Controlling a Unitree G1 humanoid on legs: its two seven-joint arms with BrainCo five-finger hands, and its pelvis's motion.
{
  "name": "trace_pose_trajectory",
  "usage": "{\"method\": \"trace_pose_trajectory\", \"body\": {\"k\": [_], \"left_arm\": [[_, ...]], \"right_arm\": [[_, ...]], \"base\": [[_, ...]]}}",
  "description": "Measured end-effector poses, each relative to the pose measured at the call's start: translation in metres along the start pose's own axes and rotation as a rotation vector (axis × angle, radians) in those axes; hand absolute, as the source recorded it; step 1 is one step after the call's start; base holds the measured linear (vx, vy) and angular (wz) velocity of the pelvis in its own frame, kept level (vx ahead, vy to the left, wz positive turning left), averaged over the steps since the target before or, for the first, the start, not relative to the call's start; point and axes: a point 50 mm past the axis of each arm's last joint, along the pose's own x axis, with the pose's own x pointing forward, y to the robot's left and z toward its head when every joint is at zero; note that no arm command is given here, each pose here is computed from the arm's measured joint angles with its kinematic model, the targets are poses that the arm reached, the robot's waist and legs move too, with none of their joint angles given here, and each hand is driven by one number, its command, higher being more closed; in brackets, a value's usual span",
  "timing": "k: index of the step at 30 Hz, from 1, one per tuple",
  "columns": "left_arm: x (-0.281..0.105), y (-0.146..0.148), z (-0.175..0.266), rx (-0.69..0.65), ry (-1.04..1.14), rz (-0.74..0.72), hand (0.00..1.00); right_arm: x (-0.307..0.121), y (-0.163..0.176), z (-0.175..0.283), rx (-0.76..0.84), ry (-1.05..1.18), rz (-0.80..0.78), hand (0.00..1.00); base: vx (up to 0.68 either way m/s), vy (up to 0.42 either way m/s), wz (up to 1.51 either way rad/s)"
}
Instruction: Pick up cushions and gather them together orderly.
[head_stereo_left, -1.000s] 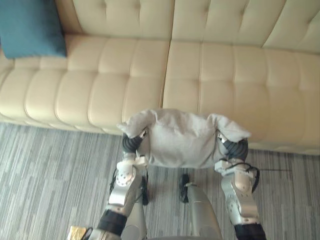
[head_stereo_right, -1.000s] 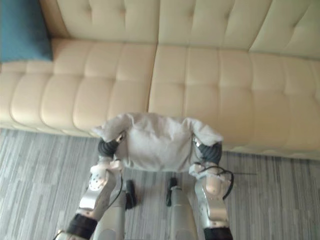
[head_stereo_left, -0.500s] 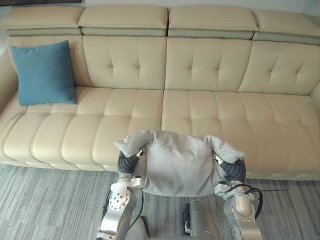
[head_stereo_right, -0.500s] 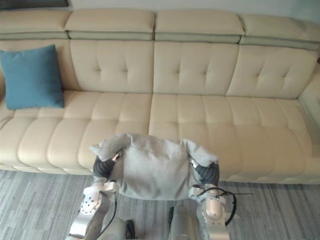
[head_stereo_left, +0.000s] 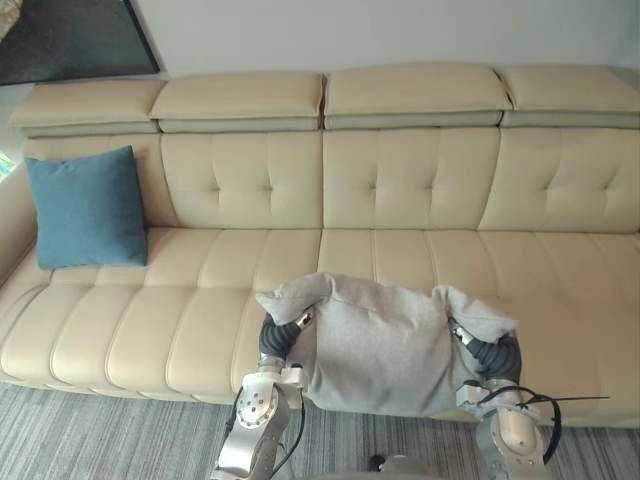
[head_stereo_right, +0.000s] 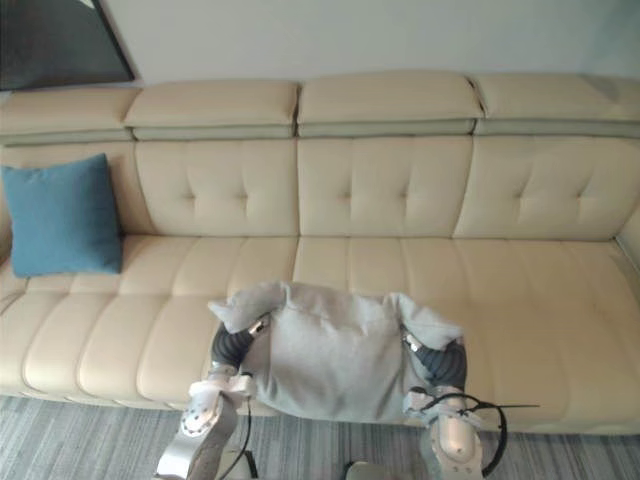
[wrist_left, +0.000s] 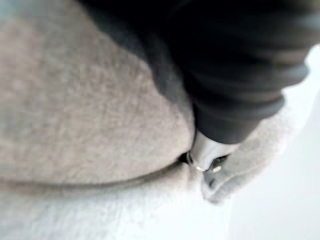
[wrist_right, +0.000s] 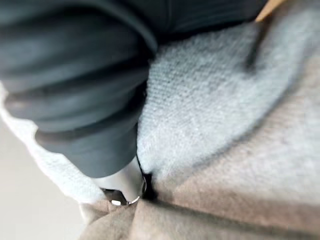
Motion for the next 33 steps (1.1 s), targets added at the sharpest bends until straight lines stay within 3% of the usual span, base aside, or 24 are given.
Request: {"method": "trace_pose_trajectory", "body": {"k": [10, 17, 23, 33], "left_arm": [[-0.006, 0.012, -0.004, 0.052, 0.024, 0.012, 1.00], [0.013, 0.006, 0.015, 0.075, -0.058, -0.004, 1.00], [0.060, -0.016, 0.086, 0.059, -0.329, 0.028, 1.00], [0.106, -0.047, 0.209, 0.032, -0.730, 0.078, 1.00]], "right_arm": [[-0.001, 0.012, -0.013, 0.053, 0.063, -0.023, 1.00], [0.037, 0.029, -0.002, 0.058, -0.017, -0.015, 1.00], [0.086, 0.063, 0.062, 0.090, -0.285, -0.032, 1.00], [0.137, 0.098, 0.174, 0.154, -0.634, -0.079, 1.00]], "base": [[0.09, 0.145, -0.22], [-0.04, -0.002, -0.09], [-0.09, -0.009, 0.04], [-0.06, 0.002, 0.07]]}}
